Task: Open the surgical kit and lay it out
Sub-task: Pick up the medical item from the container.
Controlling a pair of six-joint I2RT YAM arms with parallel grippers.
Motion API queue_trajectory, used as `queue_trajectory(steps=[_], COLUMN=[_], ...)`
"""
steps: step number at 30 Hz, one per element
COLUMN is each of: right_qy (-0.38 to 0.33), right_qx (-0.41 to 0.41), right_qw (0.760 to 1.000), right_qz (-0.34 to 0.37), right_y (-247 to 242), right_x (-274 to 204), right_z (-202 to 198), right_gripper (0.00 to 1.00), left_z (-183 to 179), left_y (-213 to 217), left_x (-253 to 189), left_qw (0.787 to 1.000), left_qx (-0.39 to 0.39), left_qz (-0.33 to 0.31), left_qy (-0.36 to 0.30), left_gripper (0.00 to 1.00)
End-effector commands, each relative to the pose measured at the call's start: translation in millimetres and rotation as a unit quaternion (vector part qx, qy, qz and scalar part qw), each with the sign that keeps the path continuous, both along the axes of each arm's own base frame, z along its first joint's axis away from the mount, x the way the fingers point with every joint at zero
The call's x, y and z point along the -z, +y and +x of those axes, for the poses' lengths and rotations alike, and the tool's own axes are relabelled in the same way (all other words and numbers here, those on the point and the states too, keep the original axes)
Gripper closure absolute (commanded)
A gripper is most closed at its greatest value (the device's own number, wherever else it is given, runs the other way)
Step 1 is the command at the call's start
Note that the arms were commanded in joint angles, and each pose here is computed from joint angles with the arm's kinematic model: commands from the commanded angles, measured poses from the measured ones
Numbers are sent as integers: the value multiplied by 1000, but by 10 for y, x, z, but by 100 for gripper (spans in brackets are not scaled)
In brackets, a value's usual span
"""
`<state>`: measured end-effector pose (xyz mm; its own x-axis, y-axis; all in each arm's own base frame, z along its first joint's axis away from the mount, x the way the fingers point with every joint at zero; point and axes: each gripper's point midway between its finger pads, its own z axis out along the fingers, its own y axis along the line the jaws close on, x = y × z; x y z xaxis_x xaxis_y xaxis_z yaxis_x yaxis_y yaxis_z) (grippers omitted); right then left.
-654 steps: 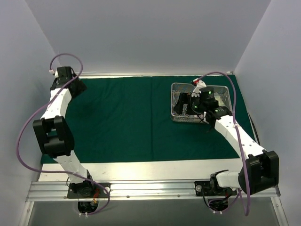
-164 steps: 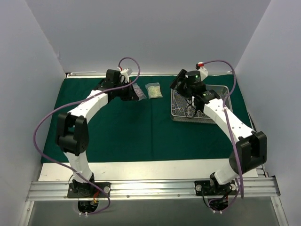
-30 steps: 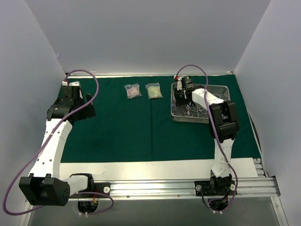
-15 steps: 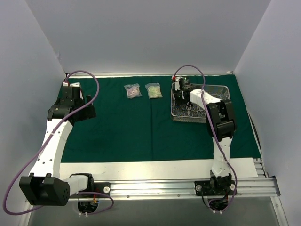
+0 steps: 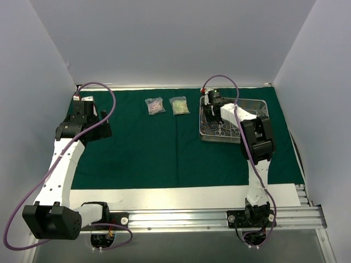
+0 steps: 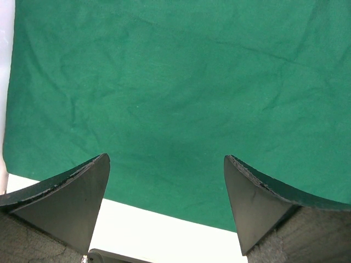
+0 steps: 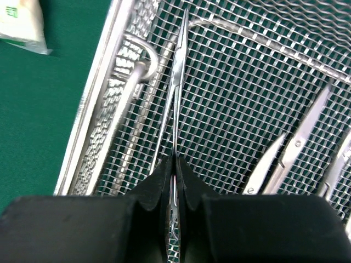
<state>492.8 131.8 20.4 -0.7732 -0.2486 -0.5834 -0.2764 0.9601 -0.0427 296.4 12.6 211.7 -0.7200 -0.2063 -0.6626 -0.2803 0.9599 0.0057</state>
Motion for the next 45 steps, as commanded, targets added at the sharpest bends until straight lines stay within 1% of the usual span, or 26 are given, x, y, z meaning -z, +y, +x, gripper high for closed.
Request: queue_trajectory(steps=[1, 3, 7, 18, 21, 22, 32, 36, 41, 45], right_qy=[-18, -23, -15, 48, 67, 76, 124, 144, 165, 172], right_qx=[28, 33, 41, 55, 55, 68, 74, 80, 74, 67], right_qw=[999, 999, 999, 997, 996, 995, 989, 985, 982, 982], right_qz=[-12, -5, 1, -6, -12, -9, -26, -44, -50, -47], right_y=[-201, -221, -255, -313, -319, -322, -348, -399, -404, -384], right_x=[-300, -381, -380, -54, 3, 22, 225, 361, 524, 590], right_z=[47, 72, 36, -120, -136, -161, -221, -276, -349, -368], right_gripper=[100, 100, 100, 100, 95, 92, 87, 87, 87, 92], left_z=[33, 33, 46, 51, 51, 48, 41, 42, 47, 42], left_y=[4, -1, -13, -24, -23, -24, -30, -30, -39, -40], left_x=[-90, -90, -87, -50, -60, -58, -42, -42, -39, -30], left_qw=[1000, 1000, 1000, 1000, 1000, 1000, 1000, 1000, 1000, 1000], left_qx=[-3, -2, 0, 2, 3, 2, 5, 5, 5, 5], left_qz=[-3, -4, -7, -9, -8, -9, -9, -9, -11, -12], left_qy=[-25, -25, -26, -22, -23, -23, -19, -18, -18, -16], left_gripper=[6, 6, 6, 6, 6, 6, 6, 6, 6, 6])
